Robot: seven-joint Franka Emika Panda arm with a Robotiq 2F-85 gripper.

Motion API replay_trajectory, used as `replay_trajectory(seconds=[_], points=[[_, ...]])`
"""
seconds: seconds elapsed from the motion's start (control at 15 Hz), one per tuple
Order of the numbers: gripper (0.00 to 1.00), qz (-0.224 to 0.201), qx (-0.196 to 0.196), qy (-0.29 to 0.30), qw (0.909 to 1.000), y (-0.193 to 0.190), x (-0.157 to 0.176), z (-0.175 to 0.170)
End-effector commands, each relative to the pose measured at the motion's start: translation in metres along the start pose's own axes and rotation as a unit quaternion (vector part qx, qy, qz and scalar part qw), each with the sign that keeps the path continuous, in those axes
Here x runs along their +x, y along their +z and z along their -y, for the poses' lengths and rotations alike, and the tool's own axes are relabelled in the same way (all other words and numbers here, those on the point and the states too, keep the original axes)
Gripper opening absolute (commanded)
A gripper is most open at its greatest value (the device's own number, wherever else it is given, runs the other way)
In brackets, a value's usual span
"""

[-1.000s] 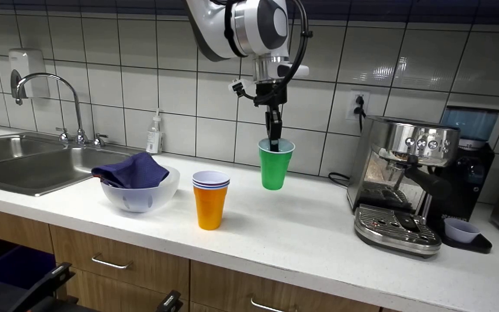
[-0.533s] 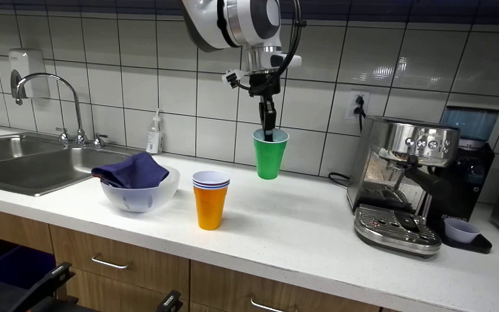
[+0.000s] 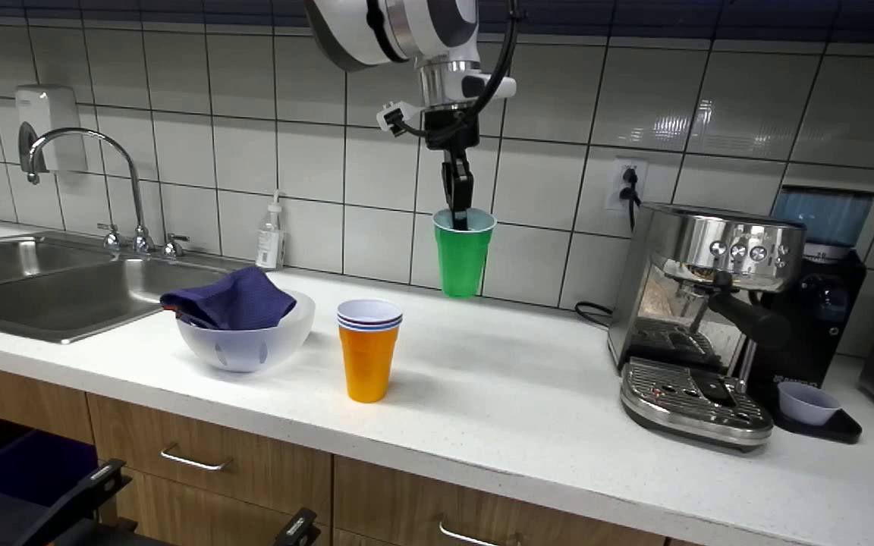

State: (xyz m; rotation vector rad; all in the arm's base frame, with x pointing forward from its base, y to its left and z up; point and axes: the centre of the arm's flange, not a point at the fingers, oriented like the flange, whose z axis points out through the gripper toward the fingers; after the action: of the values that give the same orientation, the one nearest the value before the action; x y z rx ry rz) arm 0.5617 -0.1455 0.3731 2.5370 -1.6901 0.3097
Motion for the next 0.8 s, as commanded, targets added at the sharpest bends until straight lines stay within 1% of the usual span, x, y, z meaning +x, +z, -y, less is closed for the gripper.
replay_trajectory(seconds=[0.0,0.73], points=[[0.01,0.003,-0.006,-0.012,0.9999,-0.02,-0.016,-0.007],[0.01,0.018,-0.002,-0.044,0.9989,-0.039,-0.05,0.001]])
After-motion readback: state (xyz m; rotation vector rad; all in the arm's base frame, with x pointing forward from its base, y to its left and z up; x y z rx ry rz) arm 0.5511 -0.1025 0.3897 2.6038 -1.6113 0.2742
